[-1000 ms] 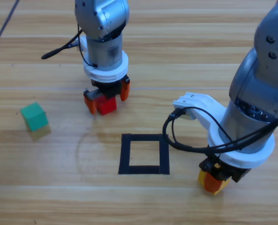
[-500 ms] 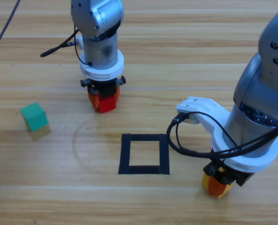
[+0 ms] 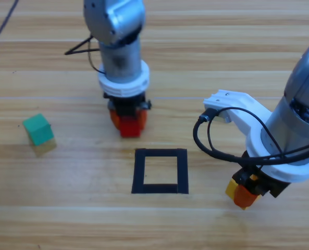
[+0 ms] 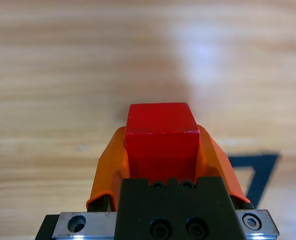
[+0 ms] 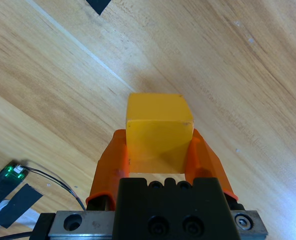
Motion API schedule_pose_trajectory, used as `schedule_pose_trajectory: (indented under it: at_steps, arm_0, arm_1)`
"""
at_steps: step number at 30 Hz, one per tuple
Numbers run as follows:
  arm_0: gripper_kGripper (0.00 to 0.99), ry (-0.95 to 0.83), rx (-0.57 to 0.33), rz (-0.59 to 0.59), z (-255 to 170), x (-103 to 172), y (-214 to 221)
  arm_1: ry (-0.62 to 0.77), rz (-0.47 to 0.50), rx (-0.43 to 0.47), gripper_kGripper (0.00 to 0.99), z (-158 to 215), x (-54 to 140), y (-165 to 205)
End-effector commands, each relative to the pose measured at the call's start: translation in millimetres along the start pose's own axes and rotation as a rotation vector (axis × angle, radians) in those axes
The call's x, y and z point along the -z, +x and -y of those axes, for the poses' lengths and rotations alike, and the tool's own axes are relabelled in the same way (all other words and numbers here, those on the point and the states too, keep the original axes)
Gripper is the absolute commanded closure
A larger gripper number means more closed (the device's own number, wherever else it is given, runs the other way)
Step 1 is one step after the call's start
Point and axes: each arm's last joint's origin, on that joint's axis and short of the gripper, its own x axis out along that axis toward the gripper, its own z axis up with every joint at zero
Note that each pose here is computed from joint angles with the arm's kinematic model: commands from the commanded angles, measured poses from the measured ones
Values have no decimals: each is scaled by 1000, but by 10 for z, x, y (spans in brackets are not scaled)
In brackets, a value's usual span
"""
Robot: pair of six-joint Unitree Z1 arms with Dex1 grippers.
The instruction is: Stack the blocks in the rectangular block: red at the bottom, yellow in the middle, green on top
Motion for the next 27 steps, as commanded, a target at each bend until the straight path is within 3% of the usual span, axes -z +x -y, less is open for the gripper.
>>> schedule_pose_trajectory:
  at_steps: [1,6,18,27]
  arm_0:
    - [955,217,1,9,542,692,-191]
    - [953,218,-20,1,706,868,-83]
    - [950,2,-51,24,712,962,-71]
    - [950,-24,-49,16,743,1001,-12]
  arm_1:
    - [6,11,0,990,50,71,-48]
    - [17,11,6,990,79,74,-48]
    - [18,7,10,990,82,84,-40]
    - [17,7,10,990,83,86,-37]
